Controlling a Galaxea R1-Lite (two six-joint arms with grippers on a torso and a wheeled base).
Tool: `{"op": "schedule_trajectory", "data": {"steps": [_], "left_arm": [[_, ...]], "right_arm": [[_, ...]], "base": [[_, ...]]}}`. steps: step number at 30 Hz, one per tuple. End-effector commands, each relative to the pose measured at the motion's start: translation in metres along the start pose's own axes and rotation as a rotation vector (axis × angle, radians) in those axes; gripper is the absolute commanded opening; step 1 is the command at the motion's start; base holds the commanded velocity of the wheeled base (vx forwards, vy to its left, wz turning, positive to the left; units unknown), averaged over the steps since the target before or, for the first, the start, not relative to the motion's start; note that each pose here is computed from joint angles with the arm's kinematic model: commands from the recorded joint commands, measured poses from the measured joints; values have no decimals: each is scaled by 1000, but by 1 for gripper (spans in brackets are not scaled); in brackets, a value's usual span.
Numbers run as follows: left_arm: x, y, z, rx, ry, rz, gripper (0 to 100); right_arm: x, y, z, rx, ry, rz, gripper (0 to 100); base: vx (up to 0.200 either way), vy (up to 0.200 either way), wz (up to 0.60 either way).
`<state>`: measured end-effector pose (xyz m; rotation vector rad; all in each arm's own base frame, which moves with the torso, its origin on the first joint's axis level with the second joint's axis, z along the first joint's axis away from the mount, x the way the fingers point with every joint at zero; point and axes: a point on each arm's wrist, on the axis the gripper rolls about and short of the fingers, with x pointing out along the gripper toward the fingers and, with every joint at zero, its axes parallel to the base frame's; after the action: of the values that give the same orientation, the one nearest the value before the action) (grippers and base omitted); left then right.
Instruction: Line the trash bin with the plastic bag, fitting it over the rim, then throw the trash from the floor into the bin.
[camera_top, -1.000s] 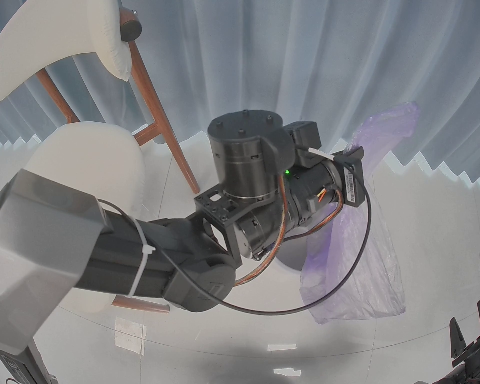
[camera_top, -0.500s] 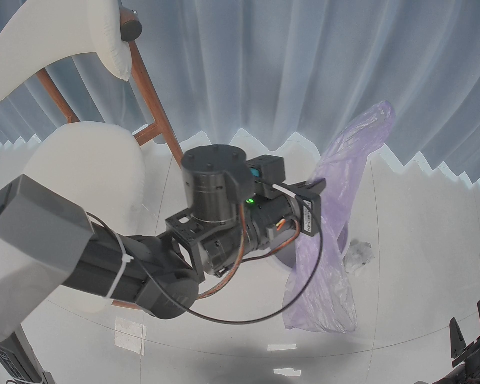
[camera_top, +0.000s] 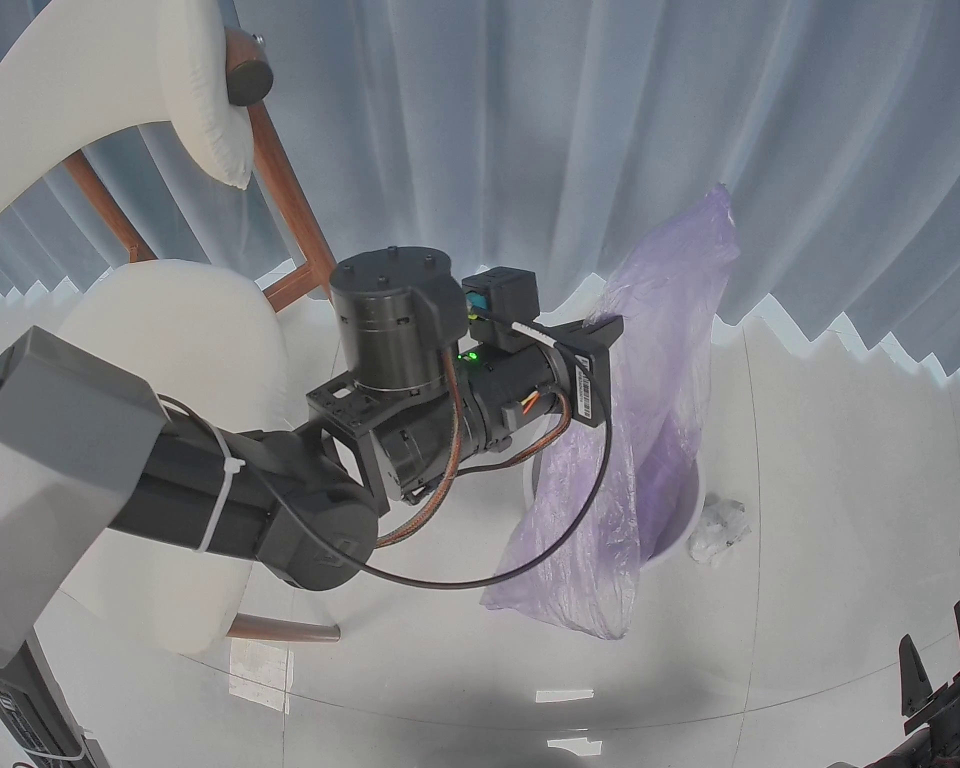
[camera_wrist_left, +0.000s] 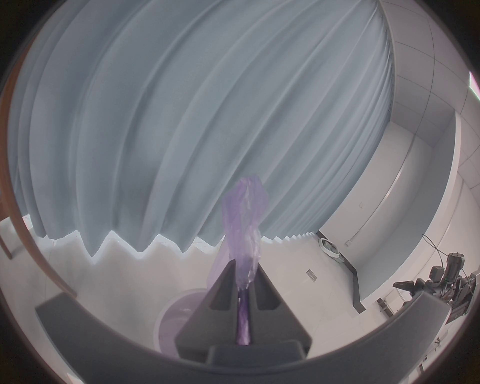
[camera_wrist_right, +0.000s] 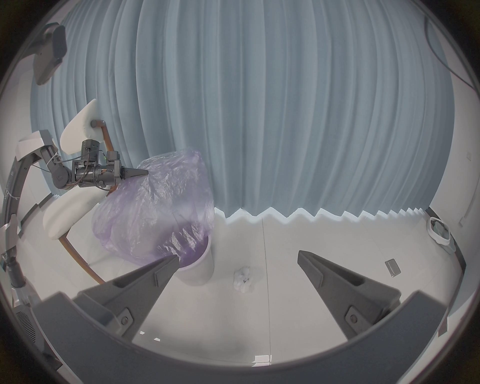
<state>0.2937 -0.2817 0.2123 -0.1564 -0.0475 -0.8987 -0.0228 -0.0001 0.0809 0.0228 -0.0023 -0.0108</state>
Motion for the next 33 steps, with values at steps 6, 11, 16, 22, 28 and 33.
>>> {"op": "schedule_trajectory", "data": {"steps": [6, 11, 16, 22, 28, 33], "left_arm": [[4, -27, -6, -6, -9, -31, 0], [1, -35, -13, -31, 5, -6, 0], [1, -38, -11, -31, -6, -15, 0], [-13, -47, -22, -35, 42, -28, 0], [-21, -57, -17, -46, 20, -2, 0], [-22, -66, -11, -135, -5, 49, 0]], "right_arm": [[0, 0, -5, 0, 2, 0, 100], [0, 0, -5, 0, 1, 0, 100], [0, 0, -5, 0, 2, 0, 100], [0, 0, -5, -18, 4, 3, 100], [0, 0, -5, -20, 4, 5, 100], [0, -1, -5, 2, 0, -21, 100]], "base": [[100, 0, 0], [0, 0, 0], [0, -160, 0], [0, -200, 0], [0, -67, 0], [0, 0, 0]]}}
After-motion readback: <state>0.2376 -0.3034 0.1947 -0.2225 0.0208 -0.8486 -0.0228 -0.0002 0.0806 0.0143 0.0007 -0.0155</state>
